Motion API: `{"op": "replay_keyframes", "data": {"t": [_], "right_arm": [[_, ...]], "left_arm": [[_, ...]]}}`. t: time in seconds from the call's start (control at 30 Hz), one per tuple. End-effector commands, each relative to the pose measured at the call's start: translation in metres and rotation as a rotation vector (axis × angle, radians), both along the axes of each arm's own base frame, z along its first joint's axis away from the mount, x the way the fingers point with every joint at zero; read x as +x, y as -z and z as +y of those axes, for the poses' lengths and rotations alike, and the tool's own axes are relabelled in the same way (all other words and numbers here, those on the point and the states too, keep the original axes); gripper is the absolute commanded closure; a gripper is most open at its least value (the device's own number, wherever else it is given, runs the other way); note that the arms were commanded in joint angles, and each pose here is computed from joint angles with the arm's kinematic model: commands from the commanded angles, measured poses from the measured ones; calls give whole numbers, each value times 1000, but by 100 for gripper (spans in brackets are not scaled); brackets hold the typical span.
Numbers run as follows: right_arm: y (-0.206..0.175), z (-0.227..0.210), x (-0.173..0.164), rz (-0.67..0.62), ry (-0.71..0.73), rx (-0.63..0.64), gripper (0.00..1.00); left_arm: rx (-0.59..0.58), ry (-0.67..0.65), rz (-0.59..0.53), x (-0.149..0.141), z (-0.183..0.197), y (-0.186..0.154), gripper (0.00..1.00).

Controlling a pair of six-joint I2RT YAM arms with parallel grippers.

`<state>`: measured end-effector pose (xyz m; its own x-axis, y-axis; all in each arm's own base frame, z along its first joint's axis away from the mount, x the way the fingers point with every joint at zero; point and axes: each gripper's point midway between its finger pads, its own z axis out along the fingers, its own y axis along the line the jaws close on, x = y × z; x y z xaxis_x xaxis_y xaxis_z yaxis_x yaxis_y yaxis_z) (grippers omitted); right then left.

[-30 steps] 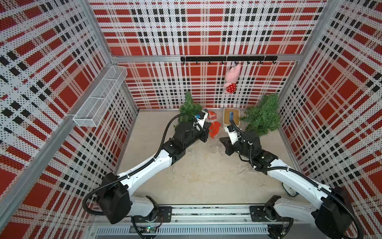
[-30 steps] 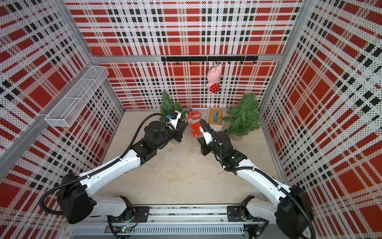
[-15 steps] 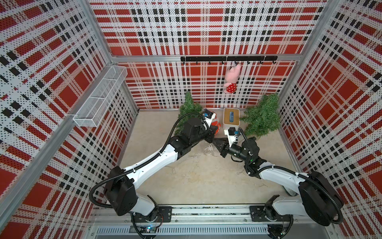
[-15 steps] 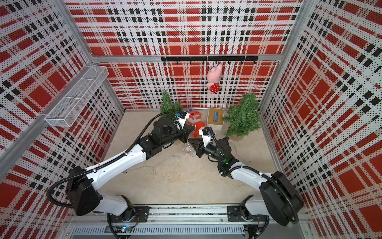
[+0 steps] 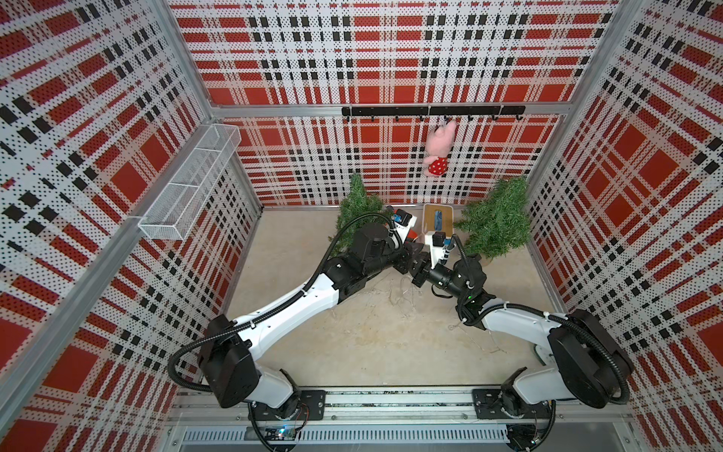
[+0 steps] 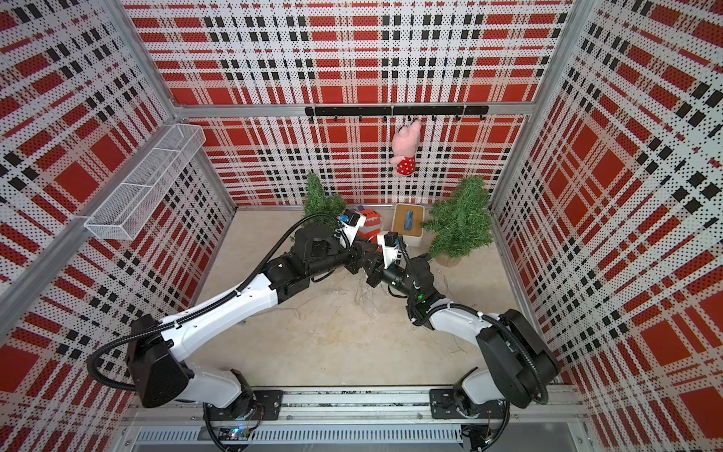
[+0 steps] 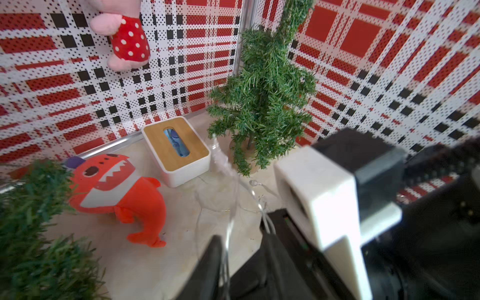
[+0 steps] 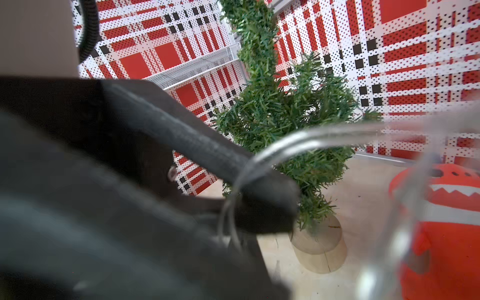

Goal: Wrap string light around the christmas tree
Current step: Pick up the light string from the center of the board.

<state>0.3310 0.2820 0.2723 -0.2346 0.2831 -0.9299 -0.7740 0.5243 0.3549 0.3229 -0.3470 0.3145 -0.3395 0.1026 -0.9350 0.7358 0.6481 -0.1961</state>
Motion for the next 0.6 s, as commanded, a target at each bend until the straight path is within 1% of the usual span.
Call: {"op": "replay_keyframes", "data": {"t": [0.0, 0.03, 0.13, 0.2, 0.27, 0.33, 0.4, 0.43, 0.57], "right_arm": [[-17, -31, 16, 27, 87, 11, 100], [-20, -37, 18, 30, 98, -6, 100], [-32, -49, 19, 19, 124, -50, 100], [-36, -50, 20, 14, 122, -70, 100], [-40, -52, 22, 17, 132, -101, 100], [-45, -56, 27, 20, 154, -136, 100], [-51, -58, 28, 10, 158, -151, 100], [-53, -56, 28, 9, 151, -156, 100], [-56, -53, 25, 19, 123, -147, 100]], "left_arm": [[-33, -48, -13, -5, 34, -23, 45], [-34, -66, 2, -4, 46, -17, 39], [-37, -135, 53, -5, 84, 7, 28], [-31, -192, 81, -5, 108, 27, 26], [-8, -289, 109, -1, 134, 53, 25], [10, -354, 130, -3, 154, 78, 24], [6, -392, 111, -4, 163, 95, 23], [4, -390, 108, -6, 162, 106, 22], [70, -354, 24, -15, 138, 132, 18]]}}
